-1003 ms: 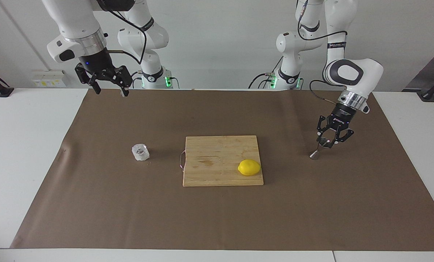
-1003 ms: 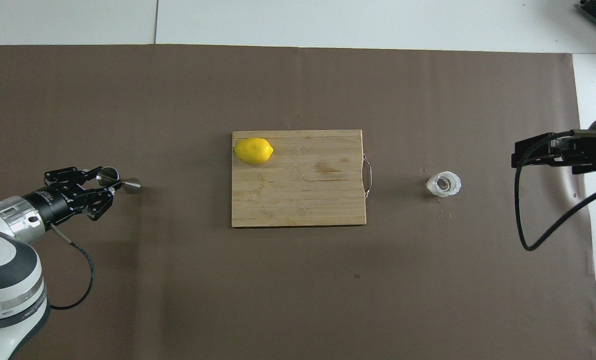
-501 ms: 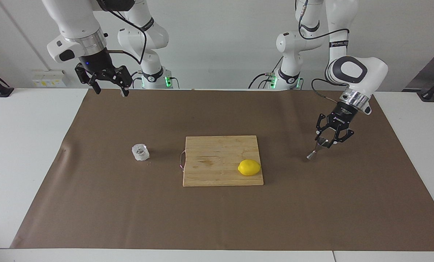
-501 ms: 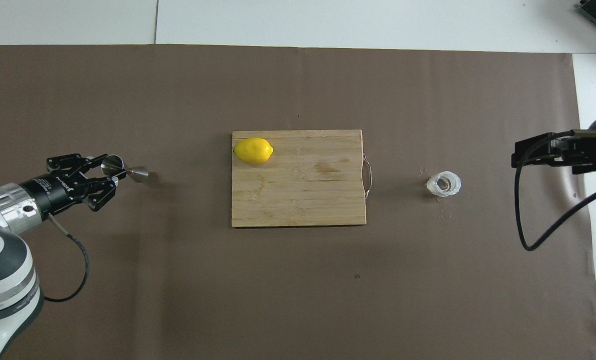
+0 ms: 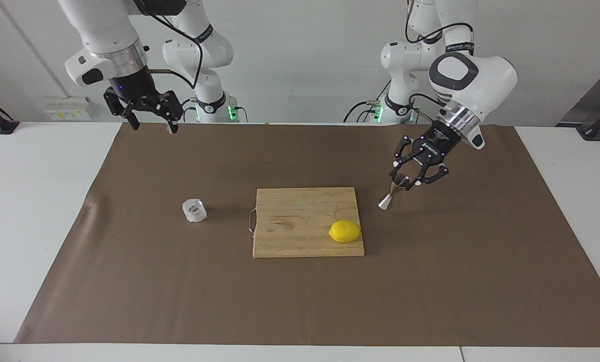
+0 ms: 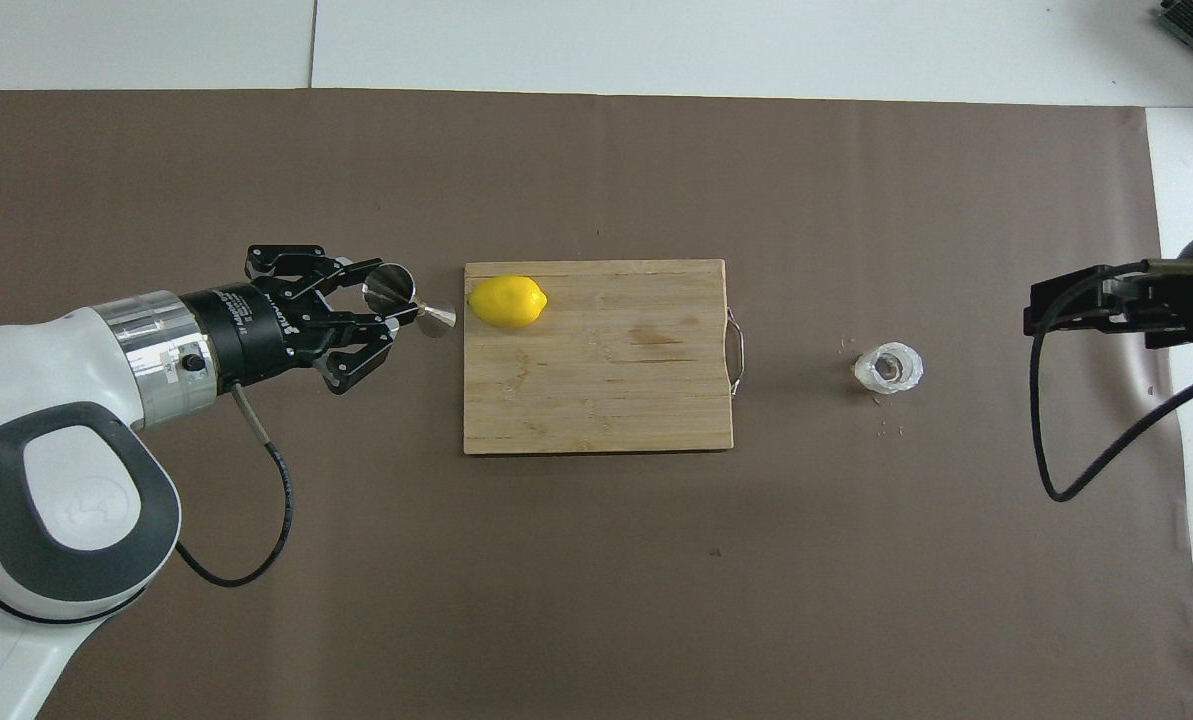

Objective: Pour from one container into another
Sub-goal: 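Carry the metal cup with the left gripper onto the wooden board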

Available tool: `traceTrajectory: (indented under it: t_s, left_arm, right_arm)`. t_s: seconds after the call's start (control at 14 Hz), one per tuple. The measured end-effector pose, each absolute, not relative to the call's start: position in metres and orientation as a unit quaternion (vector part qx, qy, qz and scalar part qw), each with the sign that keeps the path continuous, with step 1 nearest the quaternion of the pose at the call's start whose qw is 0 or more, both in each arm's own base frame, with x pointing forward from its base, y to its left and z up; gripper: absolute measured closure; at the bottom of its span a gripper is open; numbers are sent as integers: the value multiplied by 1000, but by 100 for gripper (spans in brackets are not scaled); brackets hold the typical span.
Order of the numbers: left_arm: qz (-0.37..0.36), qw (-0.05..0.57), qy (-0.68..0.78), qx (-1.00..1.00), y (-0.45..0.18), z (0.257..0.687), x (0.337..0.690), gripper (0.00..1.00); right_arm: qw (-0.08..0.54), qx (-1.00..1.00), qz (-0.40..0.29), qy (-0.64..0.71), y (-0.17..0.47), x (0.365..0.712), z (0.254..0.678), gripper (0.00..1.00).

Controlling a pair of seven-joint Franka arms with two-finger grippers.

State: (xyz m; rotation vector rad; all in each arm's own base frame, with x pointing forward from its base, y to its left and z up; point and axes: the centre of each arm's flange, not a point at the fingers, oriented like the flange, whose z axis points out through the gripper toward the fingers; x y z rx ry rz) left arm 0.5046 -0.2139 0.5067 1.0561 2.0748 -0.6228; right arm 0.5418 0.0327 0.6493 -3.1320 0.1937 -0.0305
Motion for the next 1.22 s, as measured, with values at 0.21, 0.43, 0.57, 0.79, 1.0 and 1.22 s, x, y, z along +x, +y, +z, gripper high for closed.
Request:
traceTrajectory:
  t_s: [0.21, 0.43, 0.57, 0.79, 1.0, 1.22]
  left_arm:
    - [-230, 397, 802, 382, -289, 494, 478, 48]
    - [-214, 403, 802, 385, -346, 465, 462, 48]
    - [-202, 405, 803, 387, -372, 447, 461, 48]
    - [-196, 399, 806, 390, -400, 420, 465, 48]
    - [-184, 400, 809, 390, -423, 396, 464, 48]
    - [-184, 398, 805, 400, -439, 390, 451, 48]
  right_arm:
    - [2, -998, -10, 62, 33, 542, 649, 0]
    - [2, -998, -10, 62, 33, 542, 649, 0]
    - [2, -998, -10, 62, 33, 542, 649, 0]
    - [2, -998, -10, 62, 33, 542, 649, 0]
    - [2, -998, -10, 62, 33, 542, 649, 0]
    - [2, -998, -10, 62, 33, 542, 649, 0]
